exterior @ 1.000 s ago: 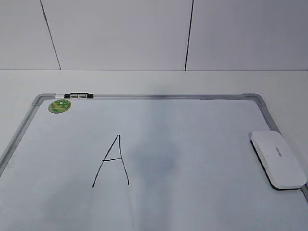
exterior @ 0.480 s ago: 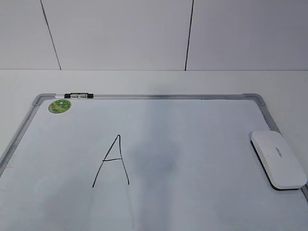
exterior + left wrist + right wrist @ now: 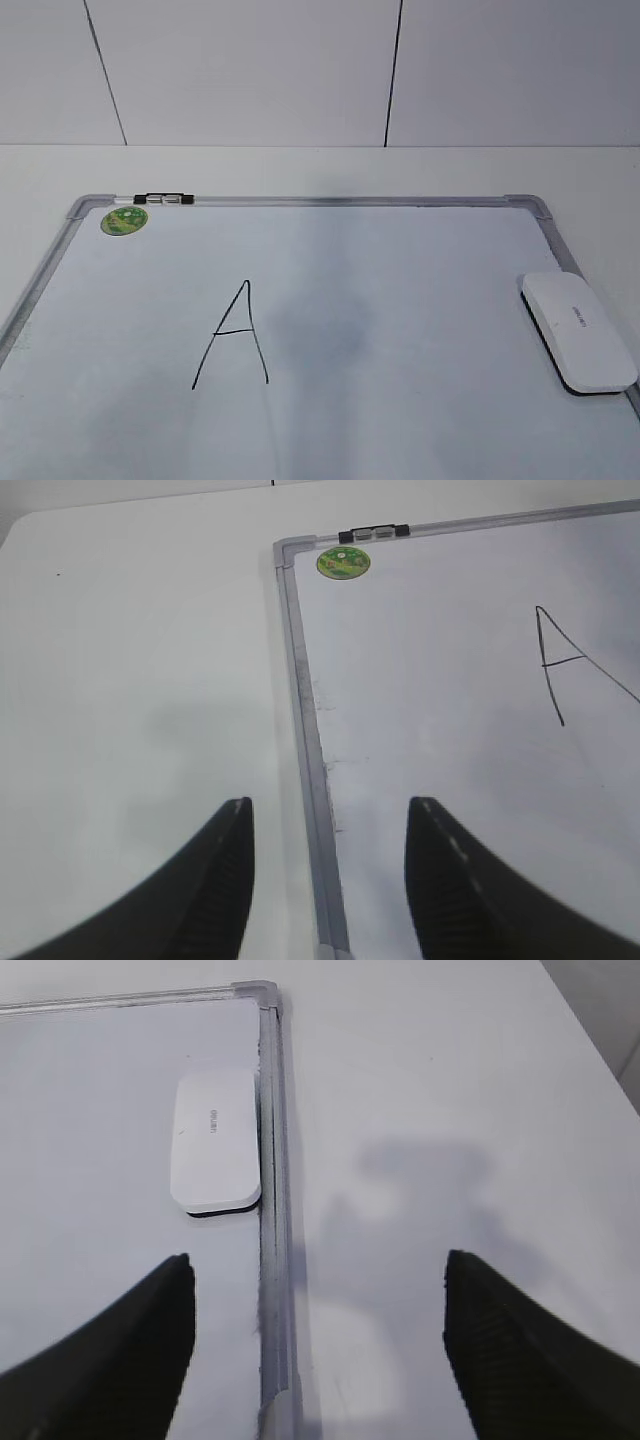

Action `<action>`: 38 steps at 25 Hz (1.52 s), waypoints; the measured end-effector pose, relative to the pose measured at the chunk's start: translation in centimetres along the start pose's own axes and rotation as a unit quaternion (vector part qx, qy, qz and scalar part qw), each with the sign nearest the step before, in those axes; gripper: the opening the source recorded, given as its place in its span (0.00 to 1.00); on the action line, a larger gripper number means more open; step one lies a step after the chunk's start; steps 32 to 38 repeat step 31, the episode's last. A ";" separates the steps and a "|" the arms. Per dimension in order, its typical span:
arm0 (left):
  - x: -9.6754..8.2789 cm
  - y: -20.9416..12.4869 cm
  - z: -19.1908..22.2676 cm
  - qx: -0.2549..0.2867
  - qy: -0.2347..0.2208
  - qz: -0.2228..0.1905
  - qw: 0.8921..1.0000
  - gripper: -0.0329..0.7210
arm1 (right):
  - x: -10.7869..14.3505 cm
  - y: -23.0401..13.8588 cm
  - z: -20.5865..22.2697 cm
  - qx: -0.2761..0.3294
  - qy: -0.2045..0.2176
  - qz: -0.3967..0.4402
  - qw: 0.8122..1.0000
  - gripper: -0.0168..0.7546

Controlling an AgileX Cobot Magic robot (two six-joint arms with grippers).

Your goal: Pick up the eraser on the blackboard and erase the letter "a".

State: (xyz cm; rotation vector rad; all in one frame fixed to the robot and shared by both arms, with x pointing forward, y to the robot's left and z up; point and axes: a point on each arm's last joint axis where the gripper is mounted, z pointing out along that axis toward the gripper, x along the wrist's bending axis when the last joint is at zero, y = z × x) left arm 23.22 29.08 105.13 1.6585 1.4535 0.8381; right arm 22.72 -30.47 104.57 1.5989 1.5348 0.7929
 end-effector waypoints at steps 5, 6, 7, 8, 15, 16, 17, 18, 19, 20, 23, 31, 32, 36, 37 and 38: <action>0.0 0.0 0.0 0.000 0.000 0.000 1.000 0.54 | 0.1 0.0 0.0 0.000 0.007 -0.006 1.000 0.79; 0.0 0.0 0.0 0.000 0.000 0.000 1.000 0.54 | 0.1 0.0 0.0 0.000 0.007 -0.007 1.000 0.79; 0.0 0.0 0.0 0.000 0.000 0.000 1.000 0.54 | 0.1 0.0 0.0 0.000 0.007 -0.007 1.000 0.79; 0.0 0.0 0.0 0.000 0.000 0.000 1.000 0.54 | 0.1 0.0 0.0 0.000 0.007 -0.008 1.000 0.79; 0.0 0.0 0.0 0.000 0.000 0.000 1.000 0.54 | 0.1 0.0 0.0 0.000 0.007 -0.008 1.000 0.79; 0.0 0.0 0.0 0.000 0.000 0.000 1.000 0.54 | 0.1 0.0 0.0 0.000 0.007 -0.008 1.000 0.79; 0.0 0.0 0.0 0.000 0.000 0.000 1.000 0.54 | 0.1 0.0 0.0 0.000 0.007 -0.009 1.000 0.79; 0.0 0.0 0.0 0.000 0.000 0.000 1.000 0.54 | 0.1 0.0 0.0 0.000 0.007 -0.009 1.000 0.79; 0.0 0.0 0.0 0.000 0.000 0.000 1.000 0.54 | 0.1 0.0 0.0 0.000 0.007 -0.009 1.000 0.79; 0.0 0.0 0.0 0.000 0.000 0.000 1.000 0.54 | 0.1 0.0 0.0 0.000 0.007 -0.009 1.000 0.79; 0.0 0.0 0.0 0.000 0.000 0.000 1.000 0.54 | 0.1 0.0 0.0 0.000 0.007 -0.009 1.000 0.79; 0.0 0.0 0.0 0.000 0.000 0.000 1.000 0.54 | 0.1 0.0 0.0 0.000 0.007 -0.009 1.000 0.79; 0.0 0.0 0.0 0.000 0.000 0.000 1.000 0.54 | 0.1 0.0 0.0 0.000 0.007 -0.009 1.000 0.79; 0.0 0.0 0.0 0.000 0.000 0.000 1.000 0.54 | 0.1 0.0 0.0 0.000 0.007 -0.009 1.000 0.79; 0.0 0.0 0.0 0.000 0.000 0.000 1.000 0.54 | 0.1 0.0 0.0 0.000 0.007 -0.009 1.000 0.79; 0.0 0.0 0.0 0.000 0.000 0.000 1.000 0.54 | 0.1 0.0 0.0 0.000 0.007 -0.009 1.000 0.79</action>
